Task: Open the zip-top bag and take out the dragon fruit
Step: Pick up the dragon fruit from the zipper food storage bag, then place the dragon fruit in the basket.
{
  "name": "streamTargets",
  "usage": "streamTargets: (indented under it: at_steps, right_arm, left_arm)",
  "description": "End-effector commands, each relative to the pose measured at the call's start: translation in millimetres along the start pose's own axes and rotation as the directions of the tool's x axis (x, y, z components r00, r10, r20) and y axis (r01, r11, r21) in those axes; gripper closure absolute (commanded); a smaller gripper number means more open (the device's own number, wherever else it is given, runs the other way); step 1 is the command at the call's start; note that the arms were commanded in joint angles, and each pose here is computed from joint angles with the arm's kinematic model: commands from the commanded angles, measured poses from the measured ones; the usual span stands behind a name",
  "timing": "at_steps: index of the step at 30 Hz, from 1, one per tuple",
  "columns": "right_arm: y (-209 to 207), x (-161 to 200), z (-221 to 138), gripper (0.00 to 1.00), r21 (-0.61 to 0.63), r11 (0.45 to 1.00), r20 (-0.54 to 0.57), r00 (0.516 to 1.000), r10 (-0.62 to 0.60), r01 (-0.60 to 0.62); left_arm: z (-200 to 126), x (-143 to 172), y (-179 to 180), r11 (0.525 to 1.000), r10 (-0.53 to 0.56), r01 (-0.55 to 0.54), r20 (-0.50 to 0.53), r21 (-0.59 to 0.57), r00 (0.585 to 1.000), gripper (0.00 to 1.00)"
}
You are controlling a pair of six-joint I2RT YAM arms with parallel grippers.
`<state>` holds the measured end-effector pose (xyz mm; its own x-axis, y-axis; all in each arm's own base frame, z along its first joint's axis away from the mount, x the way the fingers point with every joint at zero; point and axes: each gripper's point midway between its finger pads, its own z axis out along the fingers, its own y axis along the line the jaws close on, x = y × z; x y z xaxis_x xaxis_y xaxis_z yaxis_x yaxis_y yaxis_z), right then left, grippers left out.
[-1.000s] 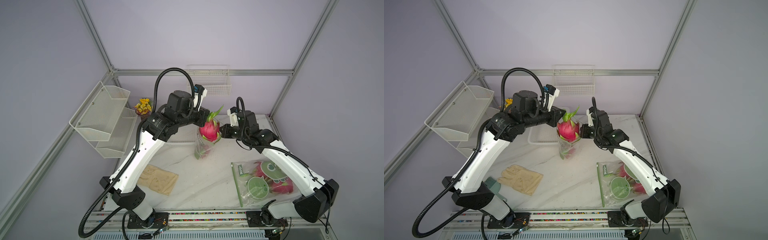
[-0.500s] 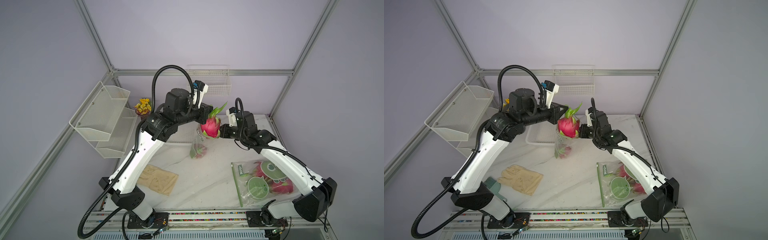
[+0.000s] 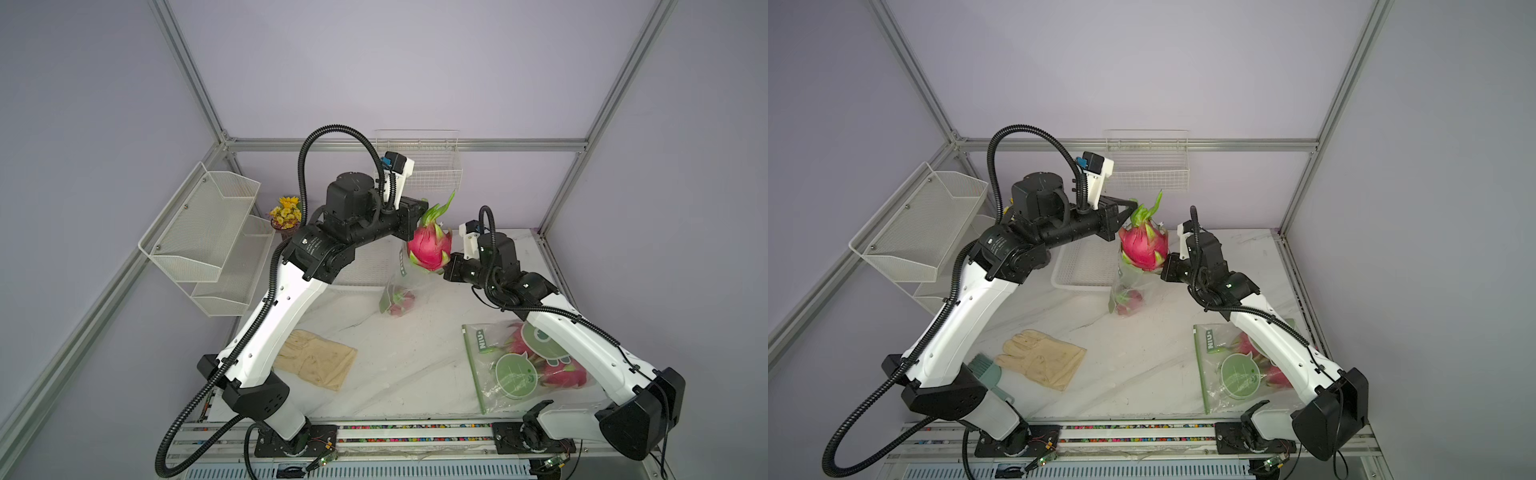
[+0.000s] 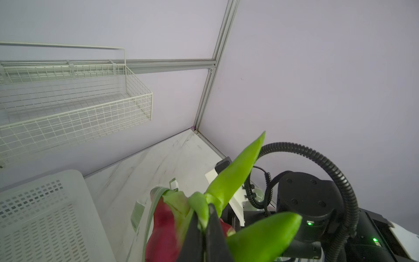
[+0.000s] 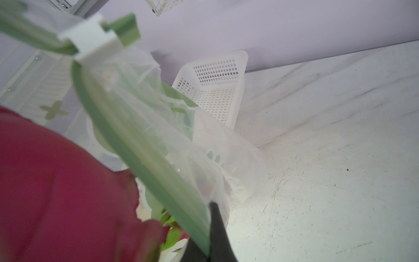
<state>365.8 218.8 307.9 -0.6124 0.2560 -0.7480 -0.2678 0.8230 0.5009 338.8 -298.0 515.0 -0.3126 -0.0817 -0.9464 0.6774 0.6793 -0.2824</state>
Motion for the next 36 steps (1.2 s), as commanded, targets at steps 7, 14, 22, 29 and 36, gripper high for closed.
streamTargets:
  at_steps: [7,14,22,29,36]
  right_arm:
    - [11.4,-9.7,-10.8,1.0,-0.05,0.999,0.043,0.999,0.013,-0.011]
    - [8.4,-6.8,-7.6,1.0,-0.039,0.999,0.035,0.999,0.02,-0.018]
    - [1.9,-7.0,-7.3,1.0,-0.002,1.0,0.04,0.999,0.012,-0.012]
    - [-2.0,-8.4,-8.9,1.0,0.021,1.0,0.043,0.999,0.002,-0.003]
    - [-1.5,-11.7,-15.7,1.0,0.027,1.0,0.055,0.998,-0.006,0.005]
  left_arm:
    - [8.9,-36.5,6.8,0.999,-0.048,0.046,0.151,0.02,0.987,1.0]
    - [-3.3,-62.7,2.7,0.999,-0.042,0.036,0.211,0.031,0.977,1.0]
    - [-28.3,-89.8,26.7,0.999,-0.023,0.032,0.279,-0.028,0.96,1.0]
    - [-39.4,-96.5,71.5,0.989,-0.018,0.059,0.297,-0.132,0.955,1.0]
    - [-33.0,-76.0,136.4,0.954,-0.032,0.109,0.268,-0.279,0.963,1.0]
